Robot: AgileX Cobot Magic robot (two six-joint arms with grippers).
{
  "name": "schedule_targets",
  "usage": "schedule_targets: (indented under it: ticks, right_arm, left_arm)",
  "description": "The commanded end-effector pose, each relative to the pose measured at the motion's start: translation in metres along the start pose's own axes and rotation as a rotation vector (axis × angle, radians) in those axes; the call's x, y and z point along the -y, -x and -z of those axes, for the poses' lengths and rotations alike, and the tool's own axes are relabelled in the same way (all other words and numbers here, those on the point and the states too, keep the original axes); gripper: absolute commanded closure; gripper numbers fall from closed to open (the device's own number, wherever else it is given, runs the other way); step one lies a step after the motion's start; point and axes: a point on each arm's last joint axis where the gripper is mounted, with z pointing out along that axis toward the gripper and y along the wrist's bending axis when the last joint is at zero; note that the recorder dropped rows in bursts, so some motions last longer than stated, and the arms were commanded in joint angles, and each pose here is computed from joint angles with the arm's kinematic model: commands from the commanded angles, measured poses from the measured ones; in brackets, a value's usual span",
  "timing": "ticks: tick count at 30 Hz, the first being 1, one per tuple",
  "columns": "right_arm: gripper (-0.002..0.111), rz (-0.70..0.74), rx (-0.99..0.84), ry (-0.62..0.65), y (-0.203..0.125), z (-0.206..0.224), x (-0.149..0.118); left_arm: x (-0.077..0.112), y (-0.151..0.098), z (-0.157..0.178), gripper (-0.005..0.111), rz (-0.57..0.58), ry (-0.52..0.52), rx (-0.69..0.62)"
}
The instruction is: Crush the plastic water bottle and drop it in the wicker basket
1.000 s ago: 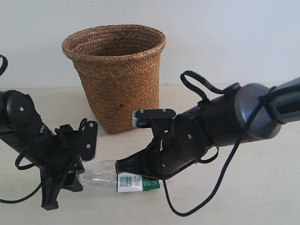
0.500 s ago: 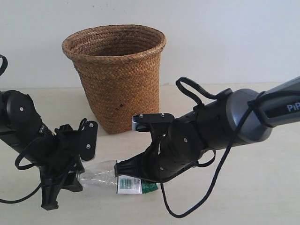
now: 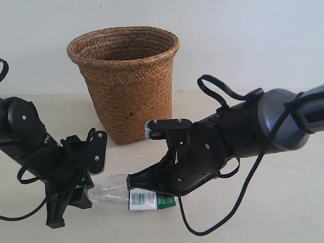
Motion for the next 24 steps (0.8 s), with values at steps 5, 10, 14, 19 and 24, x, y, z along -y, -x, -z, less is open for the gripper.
schedule_targets:
  ticks: [5,10,14,19,24]
  right_arm:
    - [0.108,0.024,0.079,0.039,0.013,0.034,-0.008]
    - [0.108,0.013,0.103,0.054,0.016,0.035,-0.01]
    - [0.108,0.021,0.12,0.083,0.013,0.034,-0.021]
    - [0.108,0.029,0.116,0.086,0.011,0.03,-0.023]
    - [0.108,0.028,0.087,0.068,0.006,0.012,-0.02]
  left_arm:
    - [0.004,0.004,0.002,0.103,0.0,-0.023,0.015]
    - [0.004,0.004,0.002,0.103,0.0,-0.023,0.015]
    - [0.004,0.004,0.002,0.103,0.0,-0.021,0.015]
    - [0.004,0.004,0.002,0.103,0.0,-0.023,0.015]
    - [0.005,0.004,0.002,0.103,0.0,-0.031,0.014]
